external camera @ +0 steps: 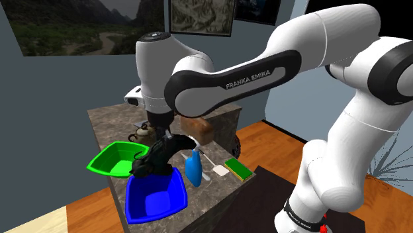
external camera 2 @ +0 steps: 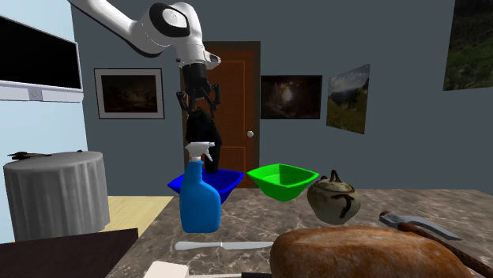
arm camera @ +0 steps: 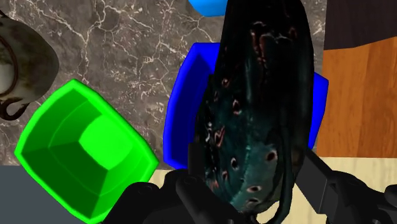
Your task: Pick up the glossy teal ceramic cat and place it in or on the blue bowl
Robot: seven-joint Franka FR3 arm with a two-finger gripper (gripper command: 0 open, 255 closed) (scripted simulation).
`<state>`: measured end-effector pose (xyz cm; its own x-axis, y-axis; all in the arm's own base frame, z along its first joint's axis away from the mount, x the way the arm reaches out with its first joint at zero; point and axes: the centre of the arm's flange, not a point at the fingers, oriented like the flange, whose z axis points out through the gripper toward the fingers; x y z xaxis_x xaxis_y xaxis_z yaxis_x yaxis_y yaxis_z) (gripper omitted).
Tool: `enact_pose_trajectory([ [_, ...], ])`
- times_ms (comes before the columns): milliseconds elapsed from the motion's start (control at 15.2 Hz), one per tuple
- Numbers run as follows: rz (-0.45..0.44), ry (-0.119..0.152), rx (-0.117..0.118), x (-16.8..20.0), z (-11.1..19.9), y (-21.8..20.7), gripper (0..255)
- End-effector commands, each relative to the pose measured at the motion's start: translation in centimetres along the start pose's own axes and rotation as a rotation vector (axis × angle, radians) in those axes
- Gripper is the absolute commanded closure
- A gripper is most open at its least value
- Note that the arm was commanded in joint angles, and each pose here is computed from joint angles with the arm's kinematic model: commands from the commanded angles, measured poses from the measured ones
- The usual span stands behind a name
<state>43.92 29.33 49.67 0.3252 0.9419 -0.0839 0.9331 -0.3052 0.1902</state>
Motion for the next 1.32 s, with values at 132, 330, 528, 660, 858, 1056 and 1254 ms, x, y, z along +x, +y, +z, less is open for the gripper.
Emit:
enact_pose_trajectory([
  [132, 0.000, 0.001, -0.001, 0.2, 2.1, -0.3, 255],
  [330, 0.000, 0.001, -0.001, 0.3, 3.6, -0.6, 255],
  [528, 0.000, 0.001, -0.001, 0.5, 5.2, -0.9, 255],
  [660, 0.000, 0.001, -0.001, 0.6, 6.2, -1.1, 255],
  [858, 0.000, 0.001, -0.001, 0.7, 7.7, -1.4, 255],
  [1056, 0.000, 0.001, -0.001, 0.7, 7.7, -1.4, 255],
  [1254, 0.000, 0.001, -0.001, 0.7, 7.7, -1.4, 255],
])
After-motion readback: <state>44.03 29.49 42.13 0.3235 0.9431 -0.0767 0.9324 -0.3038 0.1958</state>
